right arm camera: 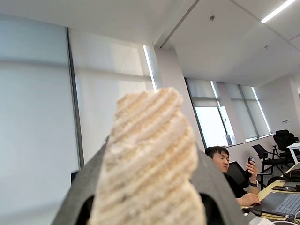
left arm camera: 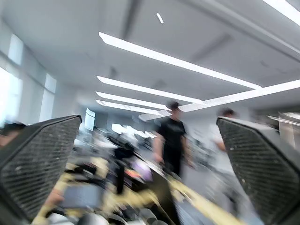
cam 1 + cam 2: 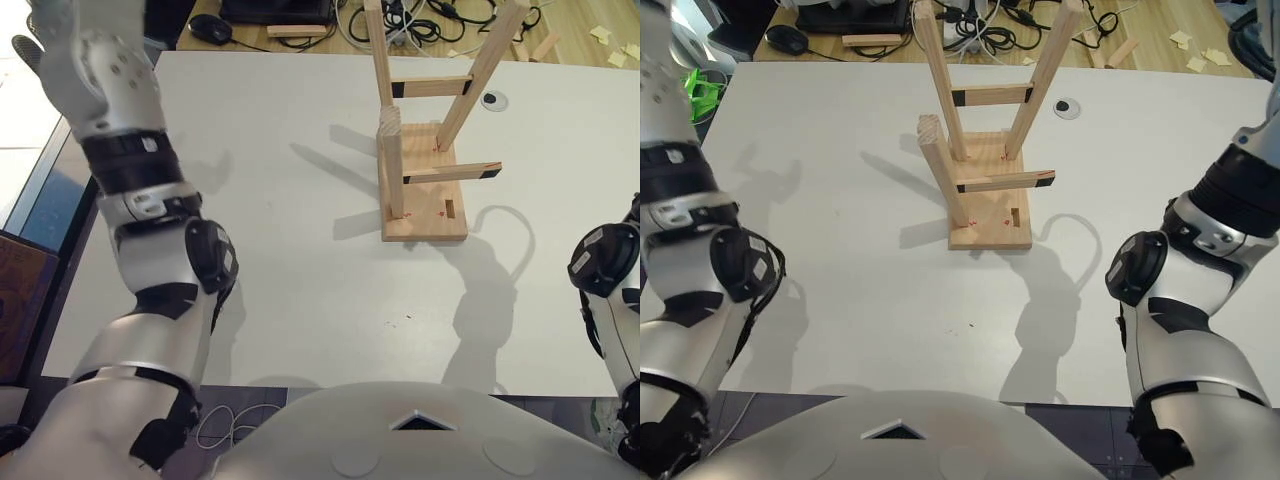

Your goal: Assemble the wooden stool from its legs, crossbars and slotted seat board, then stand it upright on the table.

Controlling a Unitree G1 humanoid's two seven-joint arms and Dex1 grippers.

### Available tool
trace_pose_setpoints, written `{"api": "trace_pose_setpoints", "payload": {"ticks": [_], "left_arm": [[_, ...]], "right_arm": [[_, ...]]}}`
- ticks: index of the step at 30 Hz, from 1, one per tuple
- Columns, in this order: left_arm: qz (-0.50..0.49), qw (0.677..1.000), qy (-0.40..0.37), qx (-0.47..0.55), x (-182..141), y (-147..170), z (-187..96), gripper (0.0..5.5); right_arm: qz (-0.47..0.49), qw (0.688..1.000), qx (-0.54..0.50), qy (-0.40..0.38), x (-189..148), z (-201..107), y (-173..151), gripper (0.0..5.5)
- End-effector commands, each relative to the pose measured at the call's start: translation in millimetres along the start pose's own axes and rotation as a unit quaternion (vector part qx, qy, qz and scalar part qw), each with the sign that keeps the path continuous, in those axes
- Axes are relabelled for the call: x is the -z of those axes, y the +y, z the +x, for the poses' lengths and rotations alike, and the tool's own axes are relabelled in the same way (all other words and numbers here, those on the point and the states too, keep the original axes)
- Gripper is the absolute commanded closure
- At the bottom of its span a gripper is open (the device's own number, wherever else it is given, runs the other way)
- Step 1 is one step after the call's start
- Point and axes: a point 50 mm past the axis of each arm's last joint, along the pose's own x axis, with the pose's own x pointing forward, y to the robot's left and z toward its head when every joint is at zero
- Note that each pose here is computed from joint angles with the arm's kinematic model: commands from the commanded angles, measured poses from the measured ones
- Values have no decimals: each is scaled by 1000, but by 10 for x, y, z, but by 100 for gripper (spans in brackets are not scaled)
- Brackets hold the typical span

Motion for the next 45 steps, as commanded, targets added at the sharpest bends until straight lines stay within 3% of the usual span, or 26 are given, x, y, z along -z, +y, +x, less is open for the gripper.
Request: {"api": "trace_pose_setpoints", "payload": {"ticks": [1,5,9,13,20,23,27,32,38,45], "left_arm": [[87,996,11,-10,15,-161,262,10],[222,954,139,146,550,-580,193,10],[269,900,211,269,865,-807,-10,10],[250,888,206,328,839,-994,-93,10],[253,887,202,330,755,-1091,-167,10],[253,911,184,269,687,-1000,-143,10],[248,956,148,60,475,-400,-106,10],[241,936,246,-77,768,228,-793,10],[199,915,338,-94,1243,222,-1444,10],[143,904,401,-35,1548,-193,-1814,10]], "right_arm": [[-15,999,-14,47,138,-53,58,450],[-15,998,-35,57,210,12,113,450],[-10,997,-50,56,252,59,186,450],[-11,998,-39,48,268,58,147,450],[-19,1000,-4,21,179,66,56,450],[-18,1000,19,16,127,25,-2,450],[-37,997,51,43,58,-134,-86,450],[-69,981,130,123,129,-617,-292,450],[-108,968,167,151,-7,-857,-425,450],[-102,951,231,180,-18,-1255,-597,450]]}}
